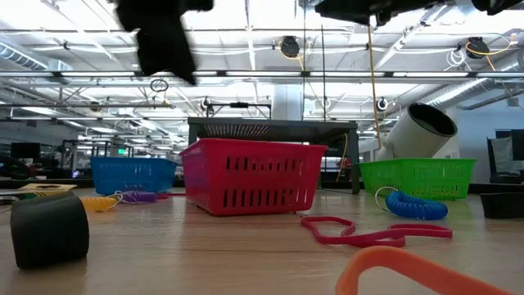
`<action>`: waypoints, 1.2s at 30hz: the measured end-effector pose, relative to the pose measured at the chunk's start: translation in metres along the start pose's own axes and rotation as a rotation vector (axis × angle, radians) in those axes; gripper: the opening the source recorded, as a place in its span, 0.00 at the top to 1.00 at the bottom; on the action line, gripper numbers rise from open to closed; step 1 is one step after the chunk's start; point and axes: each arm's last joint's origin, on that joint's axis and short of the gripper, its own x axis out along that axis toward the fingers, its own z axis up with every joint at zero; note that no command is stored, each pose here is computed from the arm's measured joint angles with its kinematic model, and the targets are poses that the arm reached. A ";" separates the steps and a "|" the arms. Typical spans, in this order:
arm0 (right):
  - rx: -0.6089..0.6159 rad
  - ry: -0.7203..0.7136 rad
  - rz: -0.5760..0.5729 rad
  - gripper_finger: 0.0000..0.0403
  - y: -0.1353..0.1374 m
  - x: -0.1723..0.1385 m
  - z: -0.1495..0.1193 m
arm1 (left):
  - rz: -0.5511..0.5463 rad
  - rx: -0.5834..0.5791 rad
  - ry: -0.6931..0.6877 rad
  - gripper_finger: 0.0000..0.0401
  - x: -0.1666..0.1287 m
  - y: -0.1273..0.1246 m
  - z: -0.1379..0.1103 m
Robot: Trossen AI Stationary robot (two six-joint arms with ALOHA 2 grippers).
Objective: Pick & Place Office Desk Supplies
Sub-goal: Put the yellow crayon box into the red bin
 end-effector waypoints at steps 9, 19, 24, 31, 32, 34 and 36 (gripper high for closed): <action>0.112 -0.056 0.196 0.59 0.005 0.000 0.005 | 0.226 0.157 0.178 0.67 -0.011 -0.007 -0.041; 0.178 0.017 0.257 0.59 0.008 0.000 0.000 | 0.514 0.202 0.324 0.67 -0.051 0.003 -0.075; 0.202 0.033 0.260 0.59 0.009 0.000 -0.001 | 0.482 0.160 0.226 0.67 -0.089 0.014 -0.076; 0.204 0.029 0.259 0.59 0.009 0.000 -0.001 | 0.297 0.073 0.034 0.67 -0.126 0.048 -0.095; 0.203 0.030 0.259 0.59 0.009 0.000 -0.001 | 0.253 0.060 0.011 0.67 -0.128 0.053 -0.098; 0.203 0.030 0.259 0.59 0.009 0.000 -0.001 | 0.172 0.045 -0.018 0.67 -0.127 0.062 -0.106; 0.203 0.030 0.259 0.59 0.009 0.000 -0.001 | 0.113 0.030 -0.010 0.67 -0.123 0.071 -0.114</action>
